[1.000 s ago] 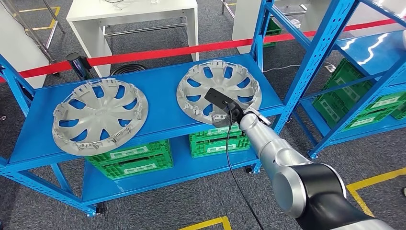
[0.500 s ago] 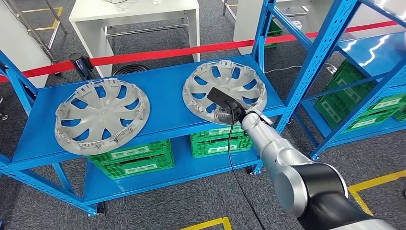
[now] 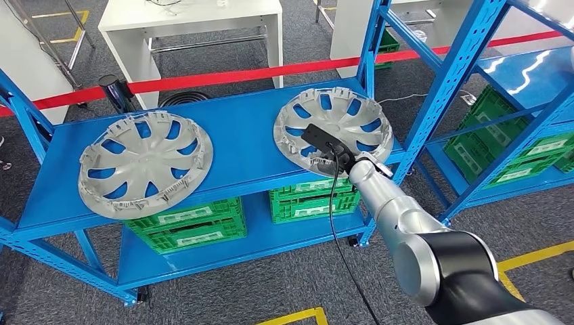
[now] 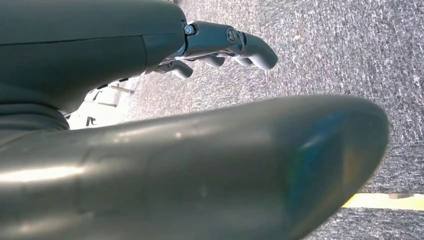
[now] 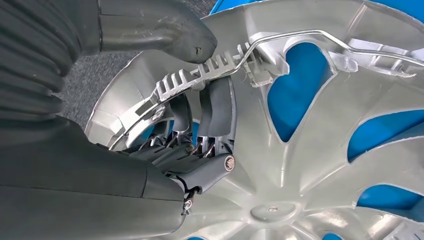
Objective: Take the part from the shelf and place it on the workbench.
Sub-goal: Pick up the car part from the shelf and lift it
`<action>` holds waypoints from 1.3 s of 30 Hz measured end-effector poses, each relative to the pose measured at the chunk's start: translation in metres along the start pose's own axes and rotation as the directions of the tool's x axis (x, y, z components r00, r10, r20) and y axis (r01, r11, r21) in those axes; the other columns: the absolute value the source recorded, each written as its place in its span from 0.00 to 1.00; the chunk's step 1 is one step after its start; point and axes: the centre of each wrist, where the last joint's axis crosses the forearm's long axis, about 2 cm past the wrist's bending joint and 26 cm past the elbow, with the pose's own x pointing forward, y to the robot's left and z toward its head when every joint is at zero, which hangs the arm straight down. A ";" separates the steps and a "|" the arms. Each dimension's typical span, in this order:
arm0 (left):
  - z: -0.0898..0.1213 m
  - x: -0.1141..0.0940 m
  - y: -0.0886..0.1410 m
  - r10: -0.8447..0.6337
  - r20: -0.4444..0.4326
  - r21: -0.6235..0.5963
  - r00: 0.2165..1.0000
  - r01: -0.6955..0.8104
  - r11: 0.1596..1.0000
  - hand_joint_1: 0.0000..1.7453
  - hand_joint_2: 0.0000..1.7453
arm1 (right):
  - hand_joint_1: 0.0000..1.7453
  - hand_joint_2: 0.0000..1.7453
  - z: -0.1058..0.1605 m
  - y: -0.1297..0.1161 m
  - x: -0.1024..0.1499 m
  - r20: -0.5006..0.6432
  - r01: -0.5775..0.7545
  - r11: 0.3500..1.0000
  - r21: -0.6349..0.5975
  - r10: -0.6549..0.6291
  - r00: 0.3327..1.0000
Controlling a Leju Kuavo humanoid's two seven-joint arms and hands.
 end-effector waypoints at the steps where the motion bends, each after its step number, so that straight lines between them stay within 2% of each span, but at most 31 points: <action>1: 0.000 0.000 0.000 0.000 0.000 0.000 1.000 0.000 1.000 0.00 0.00 | 1.00 1.00 0.000 -0.001 -0.001 -0.001 -0.001 1.000 -0.001 0.001 1.000; 9: 0.000 0.000 0.000 -0.005 0.006 -0.013 1.000 0.005 1.000 0.00 0.00 | 1.00 1.00 0.001 -0.007 -0.005 -0.031 -0.044 0.999 -0.014 0.043 0.999; 14: 0.000 0.000 0.000 -0.009 0.006 -0.020 1.000 0.009 1.000 0.00 0.00 | 1.00 1.00 0.000 -0.024 0.004 -0.087 -0.213 0.977 -0.033 0.209 0.974; 19: 0.000 0.000 0.000 -0.015 0.004 -0.026 1.000 0.015 1.000 0.00 0.00 | 1.00 1.00 -0.001 -0.053 0.033 -0.116 -0.457 0.889 -0.038 0.450 0.885; 25: 0.000 0.000 0.000 -0.014 -0.009 -0.037 1.000 0.014 0.999 0.00 0.00 | 0.98 1.00 -0.002 -0.074 0.071 -0.058 -0.650 0.757 -0.070 0.647 0.760; 28: 0.000 0.000 0.000 -0.002 -0.021 -0.041 1.000 0.001 0.999 0.00 0.00 | 0.99 1.00 -0.003 -0.068 0.090 0.001 -0.715 0.695 -0.077 0.717 0.697; 32: 0.000 0.000 0.000 0.025 -0.043 -0.048 0.999 -0.027 0.999 0.00 0.00 | 0.99 1.00 -0.005 -0.046 0.115 0.090 -0.773 0.630 -0.075 0.776 0.624; 39: 0.000 0.000 0.000 0.058 -0.059 -0.055 0.997 -0.062 0.997 0.00 0.00 | 1.00 1.00 -0.005 -0.014 0.147 0.186 -0.819 0.569 -0.074 0.815 0.549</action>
